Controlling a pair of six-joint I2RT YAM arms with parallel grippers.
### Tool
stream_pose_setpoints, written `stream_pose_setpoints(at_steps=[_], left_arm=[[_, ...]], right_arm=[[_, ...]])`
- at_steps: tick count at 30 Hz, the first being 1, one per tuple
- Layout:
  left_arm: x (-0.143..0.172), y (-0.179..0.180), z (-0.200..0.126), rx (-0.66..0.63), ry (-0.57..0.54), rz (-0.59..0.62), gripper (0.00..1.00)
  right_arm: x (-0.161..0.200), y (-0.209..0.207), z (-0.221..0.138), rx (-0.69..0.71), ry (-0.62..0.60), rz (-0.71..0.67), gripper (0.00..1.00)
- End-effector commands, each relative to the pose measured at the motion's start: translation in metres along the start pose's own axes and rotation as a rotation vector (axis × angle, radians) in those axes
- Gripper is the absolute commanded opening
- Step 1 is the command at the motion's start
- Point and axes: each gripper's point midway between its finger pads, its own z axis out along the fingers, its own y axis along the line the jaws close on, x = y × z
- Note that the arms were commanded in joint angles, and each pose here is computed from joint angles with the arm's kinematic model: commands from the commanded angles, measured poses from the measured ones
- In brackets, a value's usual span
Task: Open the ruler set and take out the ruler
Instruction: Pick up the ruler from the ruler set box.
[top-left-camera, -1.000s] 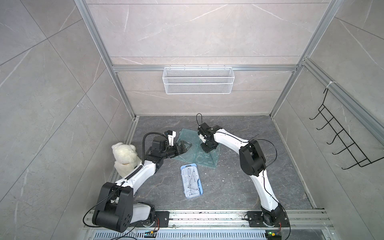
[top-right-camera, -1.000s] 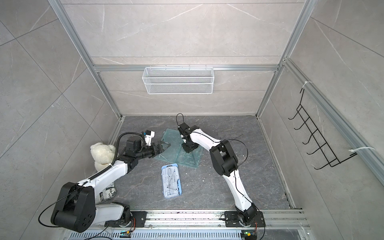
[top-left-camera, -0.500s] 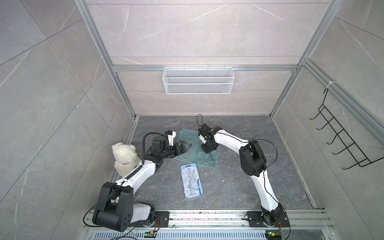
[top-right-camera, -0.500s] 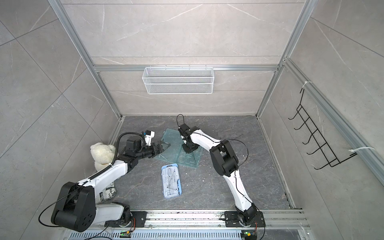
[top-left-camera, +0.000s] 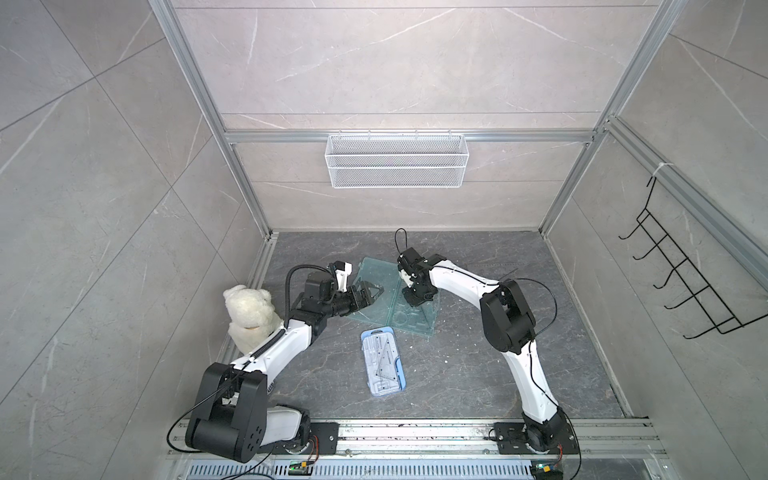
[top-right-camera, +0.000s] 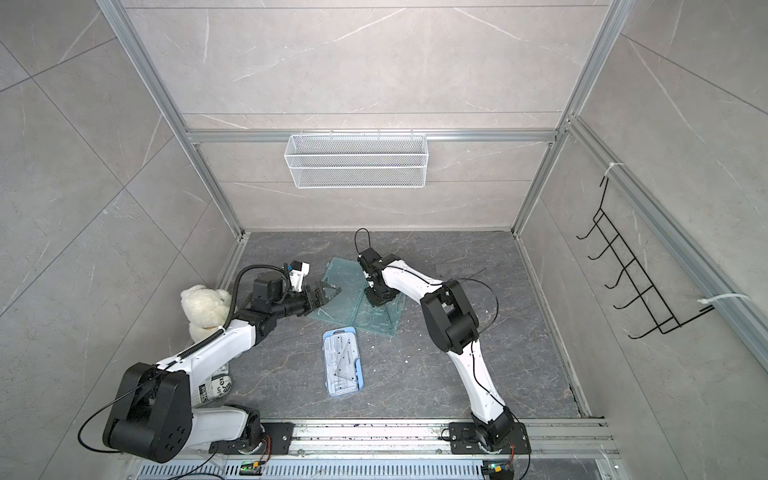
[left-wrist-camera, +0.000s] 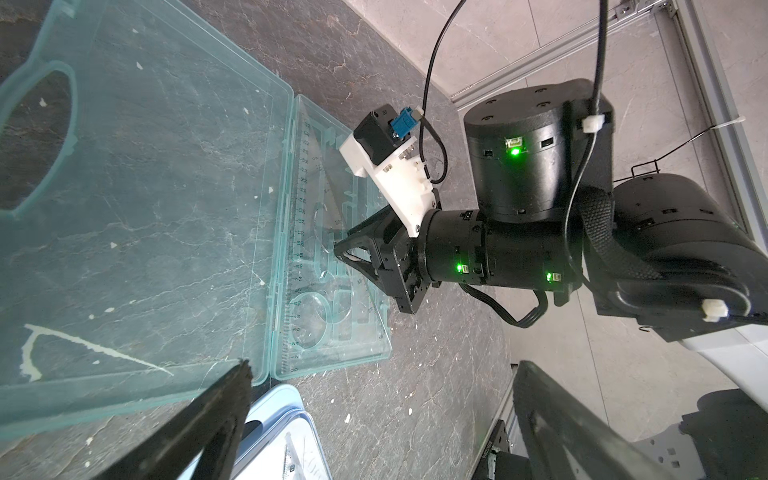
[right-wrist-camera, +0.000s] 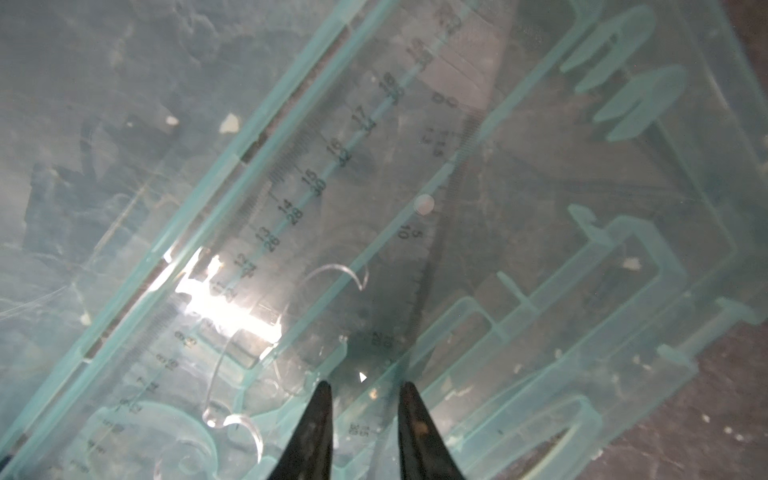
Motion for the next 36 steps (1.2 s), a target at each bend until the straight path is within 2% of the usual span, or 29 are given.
stream_pose_setpoints(at_steps=[1, 16, 36], left_arm=[[-0.013, -0.012, -0.002, 0.026, -0.014, 0.046, 1.0], [-0.013, -0.014, -0.003, 0.029, -0.016, 0.047, 1.0], [-0.013, -0.015, -0.004, 0.036, -0.015, 0.054, 1.0]], right_arm=[[0.018, 0.003, 0.008, -0.018, 0.058, 0.008, 0.23], [-0.007, 0.002, -0.023, -0.018, -0.038, 0.062, 0.17], [-0.021, -0.005, -0.047, -0.014, -0.094, 0.107, 0.17]])
